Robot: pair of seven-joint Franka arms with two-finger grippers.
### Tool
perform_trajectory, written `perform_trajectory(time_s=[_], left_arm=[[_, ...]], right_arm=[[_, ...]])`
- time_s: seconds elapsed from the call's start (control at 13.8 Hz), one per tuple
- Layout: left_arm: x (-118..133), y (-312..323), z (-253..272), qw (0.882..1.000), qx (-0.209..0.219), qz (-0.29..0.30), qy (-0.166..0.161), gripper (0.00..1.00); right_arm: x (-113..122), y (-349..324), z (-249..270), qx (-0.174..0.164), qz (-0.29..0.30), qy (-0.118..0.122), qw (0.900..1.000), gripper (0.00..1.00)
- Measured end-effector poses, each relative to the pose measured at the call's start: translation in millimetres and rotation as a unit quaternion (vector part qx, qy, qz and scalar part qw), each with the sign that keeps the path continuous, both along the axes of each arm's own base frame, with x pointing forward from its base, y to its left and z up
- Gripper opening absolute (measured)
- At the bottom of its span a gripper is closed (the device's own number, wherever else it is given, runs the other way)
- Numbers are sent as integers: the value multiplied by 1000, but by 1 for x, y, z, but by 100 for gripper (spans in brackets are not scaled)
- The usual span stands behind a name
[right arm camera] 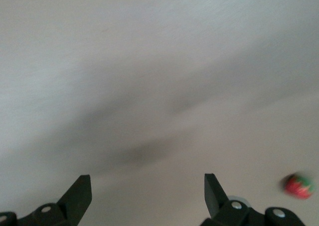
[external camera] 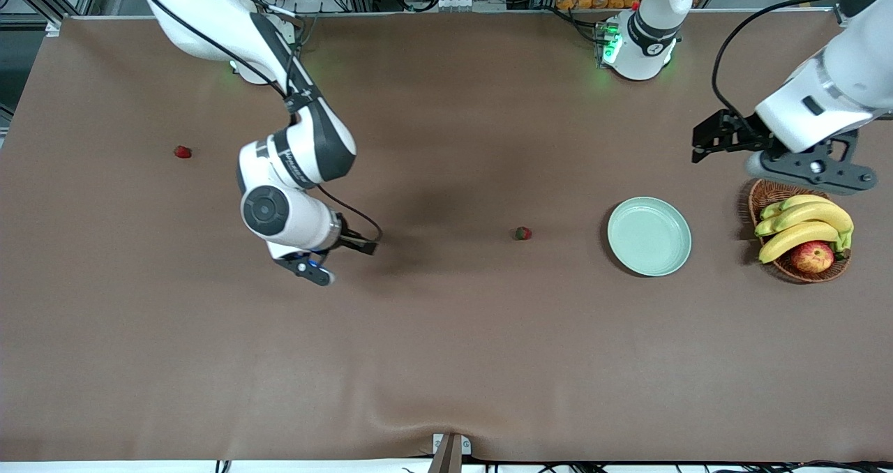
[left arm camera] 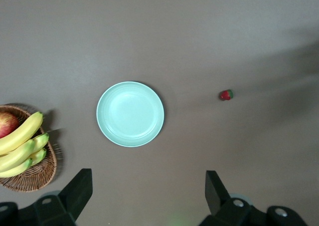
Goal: Collect all strawberries into plate
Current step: 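Reach the right gripper to another strawberry while the left gripper approaches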
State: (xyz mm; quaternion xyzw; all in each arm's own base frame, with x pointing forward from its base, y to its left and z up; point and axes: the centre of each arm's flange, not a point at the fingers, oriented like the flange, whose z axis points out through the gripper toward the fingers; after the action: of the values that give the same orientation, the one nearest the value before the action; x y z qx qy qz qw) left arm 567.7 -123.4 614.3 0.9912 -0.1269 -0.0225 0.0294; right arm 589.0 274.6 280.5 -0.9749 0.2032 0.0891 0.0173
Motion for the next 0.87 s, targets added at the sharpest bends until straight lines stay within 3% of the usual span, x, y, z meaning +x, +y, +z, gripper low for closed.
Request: perform_trajectory(time_s=[0.14,0.43,0.58,0.87], left_arm=[[4,-15,-15,1000,0,-19,12,100],[20,-55,-54,999,-7,-50,17,100],[26,-81,-75,998,-7,-68,16,100],[30,-119,-111,995,17,-97,16,100]], right_arm=[[-20,-31,-26,-13,31,-8,999,100],[-49,-106,-48,-8,69,19,997,100],[-59,-132,-41,-2,86,21,996,100],[-81,-169,-43,4,88,37,995,100]])
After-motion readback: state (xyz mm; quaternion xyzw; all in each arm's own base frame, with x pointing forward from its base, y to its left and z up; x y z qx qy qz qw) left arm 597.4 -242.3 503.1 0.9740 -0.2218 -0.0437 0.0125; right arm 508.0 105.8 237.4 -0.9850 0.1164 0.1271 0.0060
